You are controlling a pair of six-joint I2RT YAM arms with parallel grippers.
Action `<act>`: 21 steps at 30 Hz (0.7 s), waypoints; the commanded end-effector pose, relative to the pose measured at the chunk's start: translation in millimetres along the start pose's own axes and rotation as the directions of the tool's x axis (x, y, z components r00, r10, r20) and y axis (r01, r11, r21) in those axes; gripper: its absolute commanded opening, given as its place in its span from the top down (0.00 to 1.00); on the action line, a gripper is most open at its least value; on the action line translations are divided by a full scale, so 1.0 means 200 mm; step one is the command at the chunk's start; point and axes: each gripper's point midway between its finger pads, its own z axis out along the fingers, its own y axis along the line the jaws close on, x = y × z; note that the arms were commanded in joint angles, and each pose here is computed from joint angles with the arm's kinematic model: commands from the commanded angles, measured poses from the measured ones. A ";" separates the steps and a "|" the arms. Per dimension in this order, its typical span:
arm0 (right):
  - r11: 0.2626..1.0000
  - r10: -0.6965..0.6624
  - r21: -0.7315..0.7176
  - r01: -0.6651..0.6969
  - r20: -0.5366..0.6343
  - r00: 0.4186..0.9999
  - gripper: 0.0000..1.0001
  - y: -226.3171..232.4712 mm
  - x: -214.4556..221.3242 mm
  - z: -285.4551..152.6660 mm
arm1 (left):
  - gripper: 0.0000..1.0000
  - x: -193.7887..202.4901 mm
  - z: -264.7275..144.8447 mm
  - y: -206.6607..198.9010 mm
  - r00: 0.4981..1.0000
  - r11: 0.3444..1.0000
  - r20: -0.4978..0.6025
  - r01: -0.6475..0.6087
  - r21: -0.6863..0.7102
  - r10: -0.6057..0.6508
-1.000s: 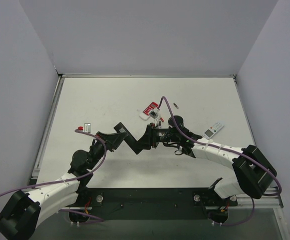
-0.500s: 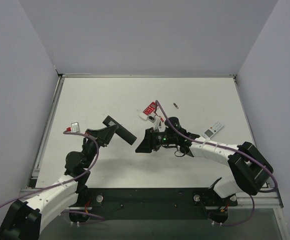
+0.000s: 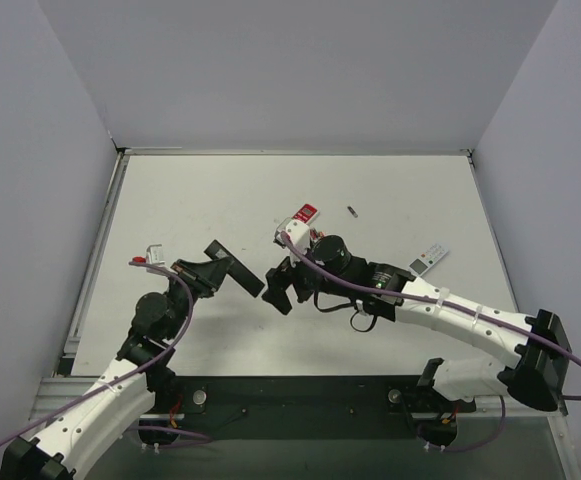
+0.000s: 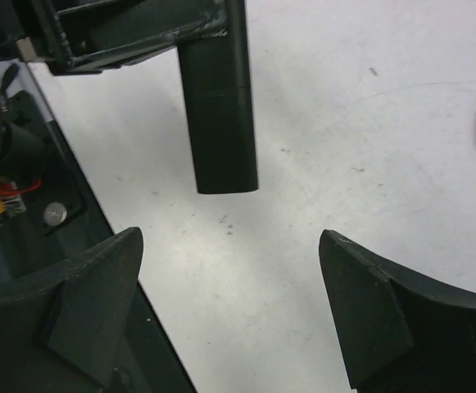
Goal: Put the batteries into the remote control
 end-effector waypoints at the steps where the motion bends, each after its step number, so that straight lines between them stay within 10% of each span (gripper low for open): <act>1: 0.972 -0.132 0.180 0.152 -0.115 0.985 0.16 -0.15 0.02 0.04 | 1.00 -0.05 0.01 -0.02 0.999 0.998 0.014 -0.044 -0.035 0.044; 21: 0.987 -0.141 0.046 0.152 -0.199 0.970 0.23 0.04 -0.05 0.39 | 1.00 -0.05 -0.03 0.00 1.000 0.999 0.030 0.002 -0.051 0.000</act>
